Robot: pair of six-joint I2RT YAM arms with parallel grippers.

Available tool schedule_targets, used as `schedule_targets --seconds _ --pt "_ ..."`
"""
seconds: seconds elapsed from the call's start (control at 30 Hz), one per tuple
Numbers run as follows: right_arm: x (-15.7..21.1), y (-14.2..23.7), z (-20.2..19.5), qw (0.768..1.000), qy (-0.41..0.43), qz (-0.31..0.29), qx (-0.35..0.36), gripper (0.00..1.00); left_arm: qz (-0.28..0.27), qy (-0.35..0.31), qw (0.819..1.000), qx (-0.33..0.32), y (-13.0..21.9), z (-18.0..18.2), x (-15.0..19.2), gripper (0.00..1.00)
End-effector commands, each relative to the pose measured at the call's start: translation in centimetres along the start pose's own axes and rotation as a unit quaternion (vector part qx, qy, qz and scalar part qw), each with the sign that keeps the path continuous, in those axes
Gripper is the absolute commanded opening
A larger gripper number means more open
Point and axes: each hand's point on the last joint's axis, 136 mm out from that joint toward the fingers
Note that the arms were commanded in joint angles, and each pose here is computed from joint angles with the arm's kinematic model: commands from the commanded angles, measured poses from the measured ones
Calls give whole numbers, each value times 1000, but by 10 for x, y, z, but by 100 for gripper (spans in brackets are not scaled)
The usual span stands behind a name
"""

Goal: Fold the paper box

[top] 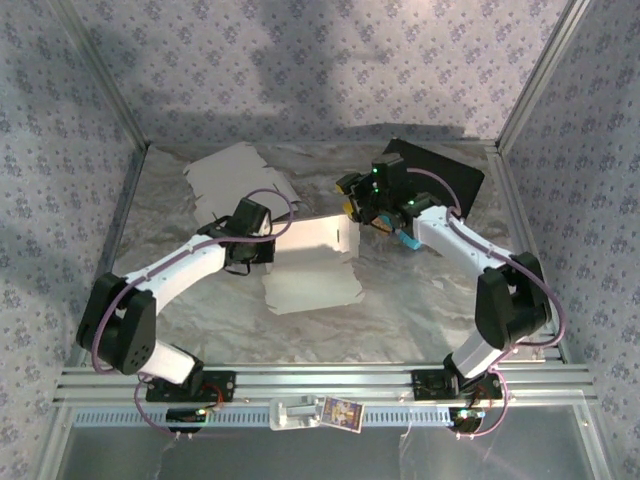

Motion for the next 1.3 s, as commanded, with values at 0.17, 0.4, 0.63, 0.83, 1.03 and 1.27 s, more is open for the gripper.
schedule_targets --seconds 0.17,0.4,0.63,0.83,1.03,1.27 --pt "-10 0 -42 997 -37 -37 59 53 7 -20 1000 -7 -3 -2 -4 0" --pt "-16 -12 -58 996 -57 -44 57 54 7 -19 1000 -3 -5 -5 -7 0" --pt "-39 -38 -53 995 -69 -18 68 43 12 -27 1000 -4 -7 -6 -4 0" --pt "-48 -36 -61 995 -57 -20 80 31 12 -29 1000 -4 -10 -8 -5 0" --pt "-42 -39 -72 995 -42 1 96 26 13 -33 999 -5 -11 -9 -7 0" --pt "-31 -39 -71 994 11 30 102 15 18 -34 999 -7 -13 -8 -5 0"
Point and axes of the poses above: each hand's point on the last joint's axis, 136 mm out from that joint toward the fingers, its own y axis back along the fingers, its own z axis along the line the jaws close on, x = y × z
